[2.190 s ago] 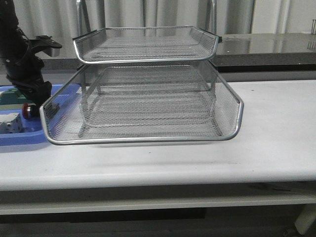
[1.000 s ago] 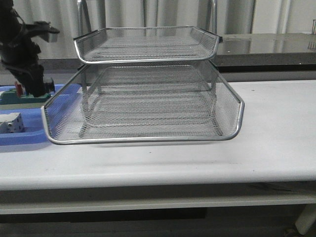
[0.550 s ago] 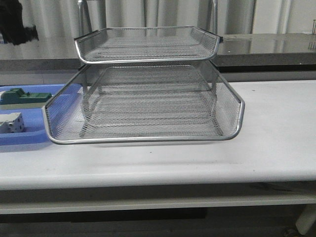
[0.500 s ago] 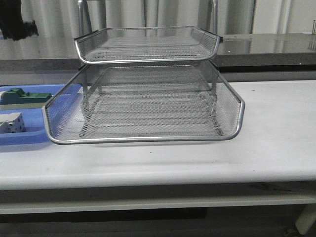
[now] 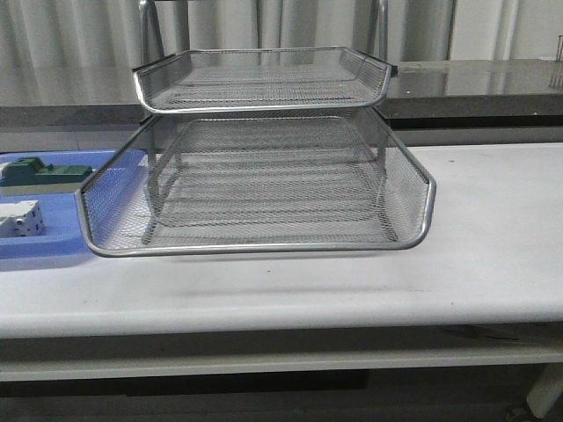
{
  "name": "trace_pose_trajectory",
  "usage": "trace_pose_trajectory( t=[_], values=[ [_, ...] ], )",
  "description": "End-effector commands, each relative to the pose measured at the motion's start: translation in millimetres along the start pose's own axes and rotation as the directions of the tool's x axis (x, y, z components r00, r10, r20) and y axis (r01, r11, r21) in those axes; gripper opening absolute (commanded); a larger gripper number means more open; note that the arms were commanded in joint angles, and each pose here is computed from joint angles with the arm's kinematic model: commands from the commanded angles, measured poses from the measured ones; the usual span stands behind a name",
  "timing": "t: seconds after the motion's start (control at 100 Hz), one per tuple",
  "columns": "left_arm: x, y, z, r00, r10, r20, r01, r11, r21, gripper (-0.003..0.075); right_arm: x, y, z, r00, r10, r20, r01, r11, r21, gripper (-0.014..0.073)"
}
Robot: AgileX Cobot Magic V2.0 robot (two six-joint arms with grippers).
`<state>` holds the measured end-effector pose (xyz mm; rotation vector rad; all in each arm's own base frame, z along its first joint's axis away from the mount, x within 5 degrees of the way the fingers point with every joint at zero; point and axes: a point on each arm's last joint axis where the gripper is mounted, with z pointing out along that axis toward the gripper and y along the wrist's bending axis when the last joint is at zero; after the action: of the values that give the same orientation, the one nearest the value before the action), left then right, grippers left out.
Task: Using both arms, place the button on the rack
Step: 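Lift the red button and carry it over the pulled-out middle tray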
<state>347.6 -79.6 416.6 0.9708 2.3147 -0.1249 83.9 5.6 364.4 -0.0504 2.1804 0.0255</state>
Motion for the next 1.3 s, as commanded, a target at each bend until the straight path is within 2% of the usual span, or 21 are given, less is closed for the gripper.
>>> trace_pose_trajectory(
  t=[0.0,0.18,0.39,0.75,0.95,1.11,1.2,1.29],
  values=[
    [-8,-29,-20,0.998,0.034,0.057,-0.037,0.998,0.048,-0.0021,-13,-1,-7,0.996,-0.009,0.092,0.009,1.000,0.006,-0.0069],
    [-15,-71,6,0.992,0.122,0.018,-0.124,0.980,0.158,-0.0021,-13,-1,-7,0.996,-0.009,0.092,0.009,1.000,0.006,-0.0069],
    [-23,-109,39,0.979,0.202,0.025,-0.203,0.955,0.217,-0.0021,-13,-1,-7,0.996,-0.009,0.092,0.009,1.000,0.006,-0.0069],
    [-29,-128,113,0.972,0.235,-0.030,-0.219,0.939,0.265,-0.0020,-13,-1,-7,0.996,-0.009,0.092,0.009,1.000,0.006,-0.0069],
    [-27,-130,132,0.970,0.236,-0.059,-0.211,0.937,0.280,-0.0015,-13,-1,-7,0.996,-0.009,0.092,0.009,1.000,0.006,-0.0069],
    [-27,-134,135,0.968,0.242,-0.063,-0.215,0.934,0.287,0.0070,-13,-1,-7,0.996,-0.009,0.092,0.009,1.000,0.006,-0.0069],
    [-26,-134,135,0.967,0.244,-0.069,-0.215,0.932,0.291,0.0158,-13,-1,-7,0.996,-0.009,0.092,0.009,1.000,0.006,-0.0069],
    [-26,-134,135,0.967,0.245,-0.072,-0.214,0.932,0.294,0.0298,-13,-1,-7,0.996,-0.009,0.092,0.009,1.000,0.006,-0.0069]
  ],
)
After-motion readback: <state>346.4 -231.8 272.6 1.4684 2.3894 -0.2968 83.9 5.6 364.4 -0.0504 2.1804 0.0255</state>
